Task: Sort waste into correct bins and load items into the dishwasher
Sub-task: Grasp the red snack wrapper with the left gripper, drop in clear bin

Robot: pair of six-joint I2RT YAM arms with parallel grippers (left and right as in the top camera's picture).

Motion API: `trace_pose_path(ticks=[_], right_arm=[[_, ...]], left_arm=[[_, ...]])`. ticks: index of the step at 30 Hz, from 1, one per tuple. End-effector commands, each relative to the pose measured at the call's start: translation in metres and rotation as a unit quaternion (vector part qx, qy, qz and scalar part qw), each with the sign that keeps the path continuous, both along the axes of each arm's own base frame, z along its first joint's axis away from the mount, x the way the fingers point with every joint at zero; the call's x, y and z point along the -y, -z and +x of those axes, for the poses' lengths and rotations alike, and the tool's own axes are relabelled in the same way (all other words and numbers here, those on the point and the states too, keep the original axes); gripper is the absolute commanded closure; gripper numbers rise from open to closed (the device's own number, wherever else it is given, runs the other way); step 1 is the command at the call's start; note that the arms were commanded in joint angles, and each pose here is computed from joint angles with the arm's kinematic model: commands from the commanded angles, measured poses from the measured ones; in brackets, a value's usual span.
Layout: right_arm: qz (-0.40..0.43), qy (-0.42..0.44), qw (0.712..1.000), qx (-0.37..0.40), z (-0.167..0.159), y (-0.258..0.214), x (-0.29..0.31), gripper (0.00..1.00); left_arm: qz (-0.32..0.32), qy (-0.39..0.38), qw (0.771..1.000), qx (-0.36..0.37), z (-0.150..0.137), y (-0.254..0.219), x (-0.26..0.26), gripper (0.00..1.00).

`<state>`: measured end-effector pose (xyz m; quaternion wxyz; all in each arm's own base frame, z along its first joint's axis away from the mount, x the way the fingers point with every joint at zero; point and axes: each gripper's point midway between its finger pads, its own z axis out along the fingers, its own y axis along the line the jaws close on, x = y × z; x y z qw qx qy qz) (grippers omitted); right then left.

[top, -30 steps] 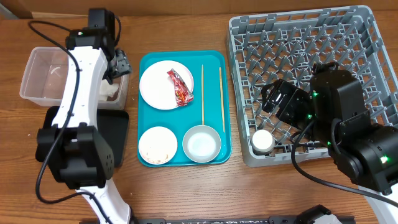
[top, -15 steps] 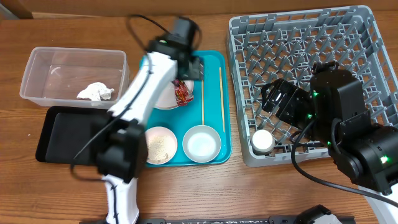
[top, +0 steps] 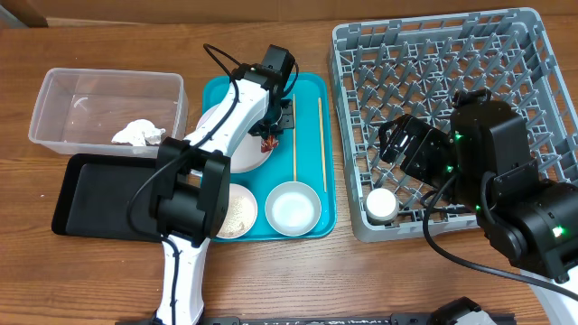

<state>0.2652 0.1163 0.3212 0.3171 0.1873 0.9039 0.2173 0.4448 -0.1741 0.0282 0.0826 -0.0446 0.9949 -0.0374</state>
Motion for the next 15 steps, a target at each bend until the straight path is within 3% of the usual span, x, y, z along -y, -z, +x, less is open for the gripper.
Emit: trace_pose_path(ticks=[1, 11, 15], right_arm=[[0.005, -0.001, 1.000, 0.009, -0.001, -0.005, 0.000, 0.00], [0.005, -0.001, 1.000, 0.009, -0.001, -0.006, 0.000, 0.00], [0.005, -0.001, 1.000, 0.008, -0.001, -0.005, 0.000, 0.00]], left_arm=[[-0.021, -0.010, 0.999, 0.026, 0.002, -0.035, 0.001, 0.96], [-0.014, 0.020, 0.999, 0.043, -0.007, -0.071, -0.008, 0.96], [0.059, -0.031, 0.996, 0.065, -0.012, -0.099, -0.054, 0.96]])
